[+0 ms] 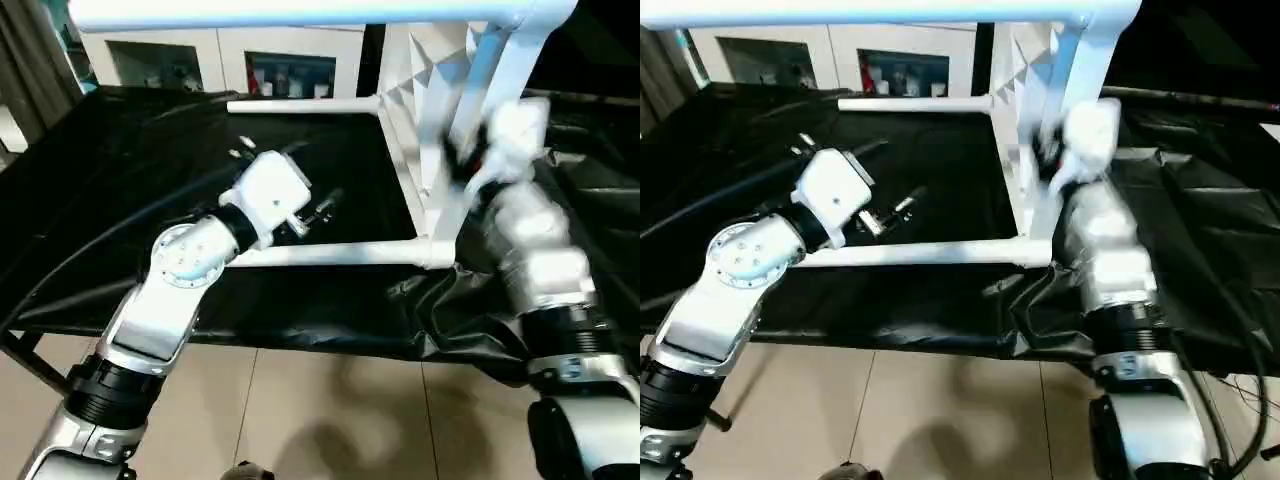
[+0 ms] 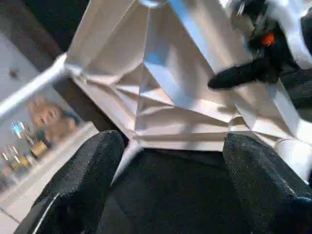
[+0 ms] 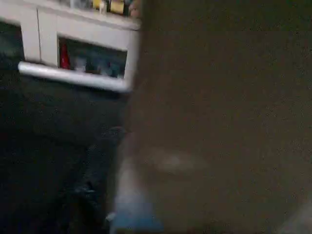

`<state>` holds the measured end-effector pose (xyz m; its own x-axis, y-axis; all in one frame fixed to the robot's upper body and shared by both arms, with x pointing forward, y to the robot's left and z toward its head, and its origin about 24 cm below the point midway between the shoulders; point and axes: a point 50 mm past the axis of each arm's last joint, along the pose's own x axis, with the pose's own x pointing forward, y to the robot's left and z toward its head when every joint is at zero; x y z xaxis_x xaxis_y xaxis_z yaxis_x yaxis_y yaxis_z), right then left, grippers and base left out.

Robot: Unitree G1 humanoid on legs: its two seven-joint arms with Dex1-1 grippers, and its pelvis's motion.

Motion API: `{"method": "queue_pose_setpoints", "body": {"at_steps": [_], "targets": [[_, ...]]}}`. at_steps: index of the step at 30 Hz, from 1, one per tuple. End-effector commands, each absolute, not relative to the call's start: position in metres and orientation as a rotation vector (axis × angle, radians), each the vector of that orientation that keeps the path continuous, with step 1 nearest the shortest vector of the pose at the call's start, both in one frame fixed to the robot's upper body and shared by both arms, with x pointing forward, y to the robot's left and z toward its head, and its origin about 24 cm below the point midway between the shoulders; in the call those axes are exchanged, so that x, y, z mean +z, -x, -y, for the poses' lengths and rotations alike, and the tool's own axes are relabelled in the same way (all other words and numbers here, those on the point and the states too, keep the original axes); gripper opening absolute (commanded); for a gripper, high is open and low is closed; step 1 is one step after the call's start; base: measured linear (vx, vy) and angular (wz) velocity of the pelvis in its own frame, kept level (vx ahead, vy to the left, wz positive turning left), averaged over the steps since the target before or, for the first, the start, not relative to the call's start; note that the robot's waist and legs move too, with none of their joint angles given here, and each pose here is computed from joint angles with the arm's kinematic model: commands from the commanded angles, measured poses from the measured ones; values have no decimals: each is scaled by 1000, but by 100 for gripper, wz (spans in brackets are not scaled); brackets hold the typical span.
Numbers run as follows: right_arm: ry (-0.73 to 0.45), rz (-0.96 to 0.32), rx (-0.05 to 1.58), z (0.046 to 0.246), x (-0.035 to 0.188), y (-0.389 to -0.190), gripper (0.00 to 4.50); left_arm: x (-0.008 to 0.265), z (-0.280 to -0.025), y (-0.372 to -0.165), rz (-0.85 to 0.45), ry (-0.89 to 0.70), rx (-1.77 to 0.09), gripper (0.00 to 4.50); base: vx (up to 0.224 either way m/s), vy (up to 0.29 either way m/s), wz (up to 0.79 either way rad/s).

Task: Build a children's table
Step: Flip table

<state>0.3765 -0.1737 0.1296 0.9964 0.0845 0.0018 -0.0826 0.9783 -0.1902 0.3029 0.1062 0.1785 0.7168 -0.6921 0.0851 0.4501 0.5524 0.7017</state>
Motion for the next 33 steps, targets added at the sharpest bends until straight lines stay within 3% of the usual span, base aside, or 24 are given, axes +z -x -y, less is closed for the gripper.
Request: {"method": "queue_pose_setpoints", "body": {"at_steps": [1, 5, 7, 13, 20, 25, 28, 33], "targets": [[191, -1, 82, 177, 123, -376, 296, 183, -101, -300, 422, -759, -729, 386, 0, 0, 0], [162, 9, 102, 175, 120, -377, 296, 187, -101, -299, 463, -793, -711, 386, 0, 0, 0], [176, -13, 103, 174, 113, -378, 296, 197, -106, -301, 559, -854, -610, 386, 0, 0, 0], [204, -39, 106, 174, 105, -378, 296, 214, -112, -298, 686, -934, -479, 386, 0, 0, 0], [179, -21, 124, 173, 105, -379, 231, 244, -114, -297, 842, -995, -326, 386, 0, 0, 0], [163, -1, 97, 174, 108, -380, 211, 260, -120, -303, 911, -1102, -198, 386, 0, 0, 0], [165, 6, 106, 173, 108, -380, 208, 264, -122, -307, 919, -1138, -155, 386, 0, 0, 0], [172, 23, 121, 171, 111, -380, 205, 266, -136, -328, 785, -1246, -40, 386, 0, 0, 0]]}}
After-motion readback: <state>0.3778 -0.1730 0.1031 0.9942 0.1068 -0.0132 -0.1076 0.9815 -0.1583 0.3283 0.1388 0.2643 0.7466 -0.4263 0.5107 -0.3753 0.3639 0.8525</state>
